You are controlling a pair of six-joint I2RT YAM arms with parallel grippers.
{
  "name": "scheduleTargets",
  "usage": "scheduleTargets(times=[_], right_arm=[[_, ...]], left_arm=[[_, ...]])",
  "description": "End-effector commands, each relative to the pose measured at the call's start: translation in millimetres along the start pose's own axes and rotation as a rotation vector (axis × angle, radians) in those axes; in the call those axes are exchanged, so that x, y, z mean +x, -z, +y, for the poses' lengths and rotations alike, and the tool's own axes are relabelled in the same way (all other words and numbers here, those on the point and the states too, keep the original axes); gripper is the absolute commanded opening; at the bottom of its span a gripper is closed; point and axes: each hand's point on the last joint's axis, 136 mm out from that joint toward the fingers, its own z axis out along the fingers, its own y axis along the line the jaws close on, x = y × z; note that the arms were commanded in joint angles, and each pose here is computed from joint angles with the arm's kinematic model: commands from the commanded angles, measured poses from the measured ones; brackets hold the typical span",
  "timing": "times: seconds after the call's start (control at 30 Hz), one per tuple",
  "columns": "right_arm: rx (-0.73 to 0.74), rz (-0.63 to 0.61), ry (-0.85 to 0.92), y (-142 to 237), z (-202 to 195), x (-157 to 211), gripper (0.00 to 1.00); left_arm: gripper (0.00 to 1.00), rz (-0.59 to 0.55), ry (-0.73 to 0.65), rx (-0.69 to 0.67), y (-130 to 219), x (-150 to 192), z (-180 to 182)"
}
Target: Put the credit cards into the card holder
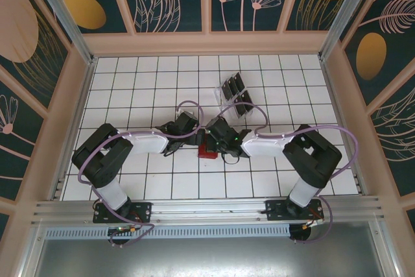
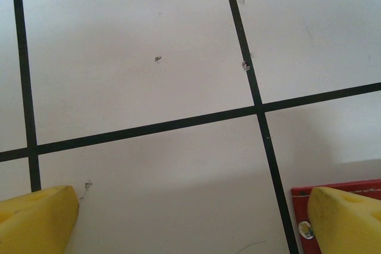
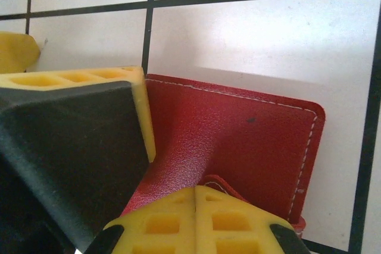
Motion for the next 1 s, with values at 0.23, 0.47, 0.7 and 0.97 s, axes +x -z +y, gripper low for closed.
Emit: scheduleTargets(times=[0.23,0.47,0.7,0.97], right_arm=[[0.153,0.13,-0.124,-6,-79,55,0.0],[0.185,0.156,-0.142,-10,-93,69,0.0],[0.22,0.23,-0.171,-15,-111,94,0.0],[0.261,0.283,-0.14,-16,-118,94,0.0]], left_arm=[[0.98,0.095,-0.018,-0.035,-10,32,13],[0.98,0.098,-0.013,-0.033,-10,33,13],[0.99,0.103,-0.014,-0.026,-10,35,12],[0.98,0.119,-0.021,-0.005,-9,38,9]])
